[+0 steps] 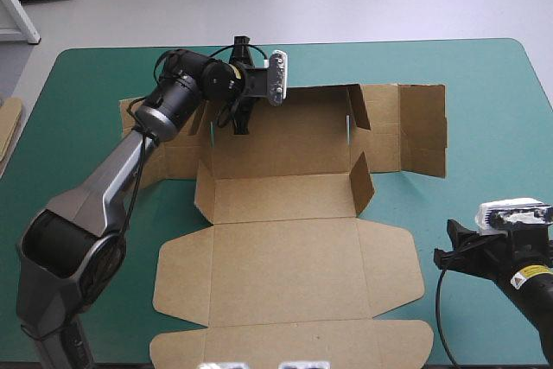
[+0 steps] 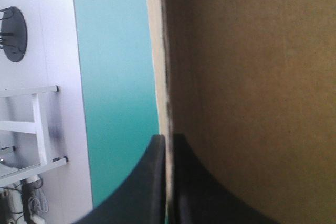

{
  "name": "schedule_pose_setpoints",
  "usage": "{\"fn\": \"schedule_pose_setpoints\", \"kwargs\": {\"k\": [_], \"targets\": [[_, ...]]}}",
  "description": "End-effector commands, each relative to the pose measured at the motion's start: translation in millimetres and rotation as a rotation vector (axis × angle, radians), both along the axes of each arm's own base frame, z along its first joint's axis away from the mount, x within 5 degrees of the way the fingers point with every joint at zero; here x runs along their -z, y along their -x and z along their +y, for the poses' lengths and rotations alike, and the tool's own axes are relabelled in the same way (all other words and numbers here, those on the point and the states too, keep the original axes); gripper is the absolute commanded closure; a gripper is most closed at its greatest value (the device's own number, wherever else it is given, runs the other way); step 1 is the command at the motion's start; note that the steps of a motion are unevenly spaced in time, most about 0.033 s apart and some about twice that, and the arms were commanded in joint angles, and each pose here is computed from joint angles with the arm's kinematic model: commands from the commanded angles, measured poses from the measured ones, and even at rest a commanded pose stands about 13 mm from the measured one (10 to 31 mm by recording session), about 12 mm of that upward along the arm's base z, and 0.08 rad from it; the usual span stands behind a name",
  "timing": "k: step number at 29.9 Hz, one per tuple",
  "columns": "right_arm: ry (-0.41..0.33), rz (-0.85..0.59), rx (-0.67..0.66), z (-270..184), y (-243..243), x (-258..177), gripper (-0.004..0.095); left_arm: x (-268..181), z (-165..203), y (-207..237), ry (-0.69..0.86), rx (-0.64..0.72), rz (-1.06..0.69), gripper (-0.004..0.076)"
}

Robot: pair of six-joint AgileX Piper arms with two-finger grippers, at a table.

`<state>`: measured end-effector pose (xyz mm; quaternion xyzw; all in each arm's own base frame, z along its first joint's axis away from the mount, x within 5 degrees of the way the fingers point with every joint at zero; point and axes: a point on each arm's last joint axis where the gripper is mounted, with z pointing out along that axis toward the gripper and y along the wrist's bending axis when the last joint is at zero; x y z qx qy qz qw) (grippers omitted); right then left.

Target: Fold the box

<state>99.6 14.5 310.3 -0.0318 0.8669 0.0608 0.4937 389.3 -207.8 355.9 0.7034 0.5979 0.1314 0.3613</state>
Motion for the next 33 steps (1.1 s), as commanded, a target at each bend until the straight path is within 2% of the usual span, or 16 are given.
{"fn": "schedule_pose_setpoints", "kwargs": {"k": [1, 8, 14, 20, 26, 33], "targets": [[-0.012, -0.077, 0.01, 0.3, -8.9, -14.2, 0.0399, -56.1, -11.5, 34.7, 0.082, -0.011, -0.171, 0.0733], [-0.03, 0.016, 0.058, -0.7, -25.1, -18.1, 0.0399, -25.6, -31.1, 71.4, 0.046, -0.029, -0.223, 0.0733], [-0.023, 0.065, 0.035, 2.3, -38.1, -29.0, 0.0418, -11.0, -31.1, 106.5, 0.153, -0.04, -0.302, 0.0733], [-0.028, 0.145, 0.007, 7.1, -57.4, -33.1, 0.0437, 14.9, -29.2, 120.7, 0.093, -0.136, -0.277, 0.0733], [-0.035, 0.193, 0.0, 10.1, -76.9, -37.2, 0.0444, 16.0, -35.3, 127.7, 0.144, -0.172, -0.239, 0.0732], [-0.069, 0.257, -0.067, 18.9, -94.4, -35.4, 0.0445, 18.5, -31.3, 128.2, 0.115, -0.218, -0.217, 0.0732]]}}
